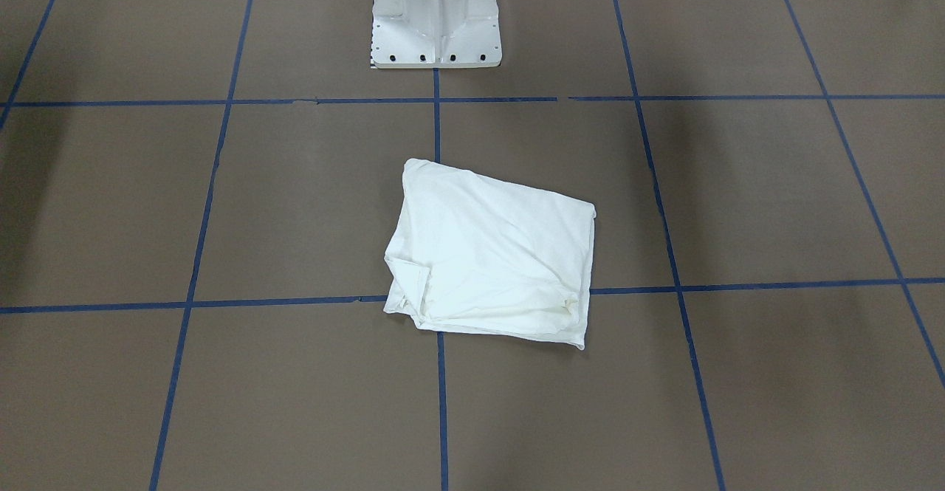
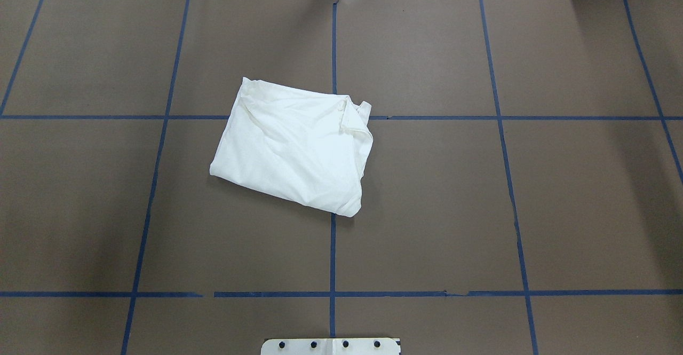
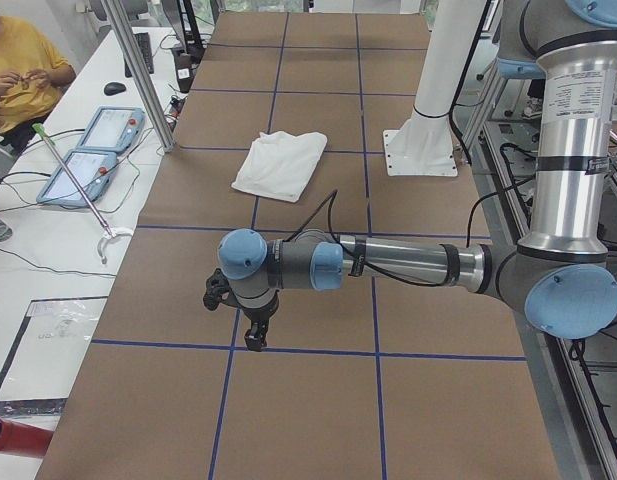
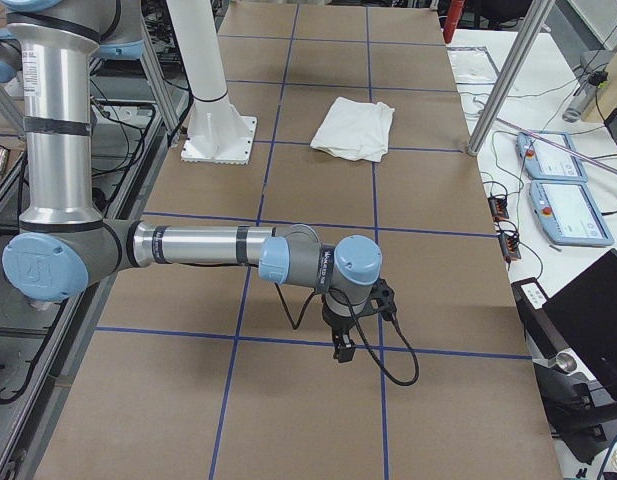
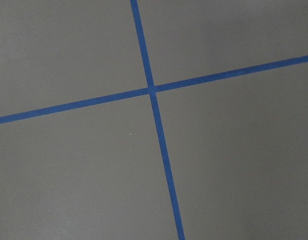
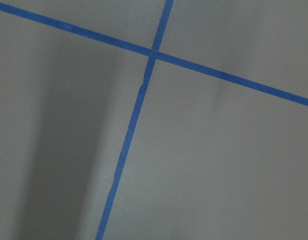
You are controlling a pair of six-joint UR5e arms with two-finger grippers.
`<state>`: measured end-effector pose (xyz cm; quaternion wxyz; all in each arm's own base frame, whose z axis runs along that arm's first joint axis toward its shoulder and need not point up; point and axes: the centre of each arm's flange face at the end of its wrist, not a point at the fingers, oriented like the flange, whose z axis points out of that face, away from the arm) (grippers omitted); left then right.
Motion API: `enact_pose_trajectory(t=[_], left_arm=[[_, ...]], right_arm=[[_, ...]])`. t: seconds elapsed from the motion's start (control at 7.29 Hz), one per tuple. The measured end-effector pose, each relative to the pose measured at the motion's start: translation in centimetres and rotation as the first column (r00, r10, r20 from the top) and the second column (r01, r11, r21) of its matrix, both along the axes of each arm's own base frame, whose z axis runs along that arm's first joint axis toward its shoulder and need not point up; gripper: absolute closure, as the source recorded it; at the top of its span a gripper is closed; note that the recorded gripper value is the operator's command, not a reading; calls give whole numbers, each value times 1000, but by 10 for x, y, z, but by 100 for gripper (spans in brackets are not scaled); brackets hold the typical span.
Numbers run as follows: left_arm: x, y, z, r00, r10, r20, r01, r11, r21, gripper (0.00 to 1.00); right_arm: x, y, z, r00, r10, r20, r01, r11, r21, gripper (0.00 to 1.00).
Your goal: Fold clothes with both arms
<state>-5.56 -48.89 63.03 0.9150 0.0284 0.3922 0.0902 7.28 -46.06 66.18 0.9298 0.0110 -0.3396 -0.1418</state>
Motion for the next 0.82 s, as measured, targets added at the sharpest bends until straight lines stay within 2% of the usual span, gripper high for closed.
enact_pose_trajectory(t=[0.27,0.82], left_arm=[[-2,3,4,1000,-1,16,1,1000,-3,0],[-5,8,9,999,-4,35,5,1000,-13,0]], right_arm=[[0,5,6,1000,5,0,-5,1000,-16,0],[0,6,6,1000,7,0,-7,1000,-18,0]])
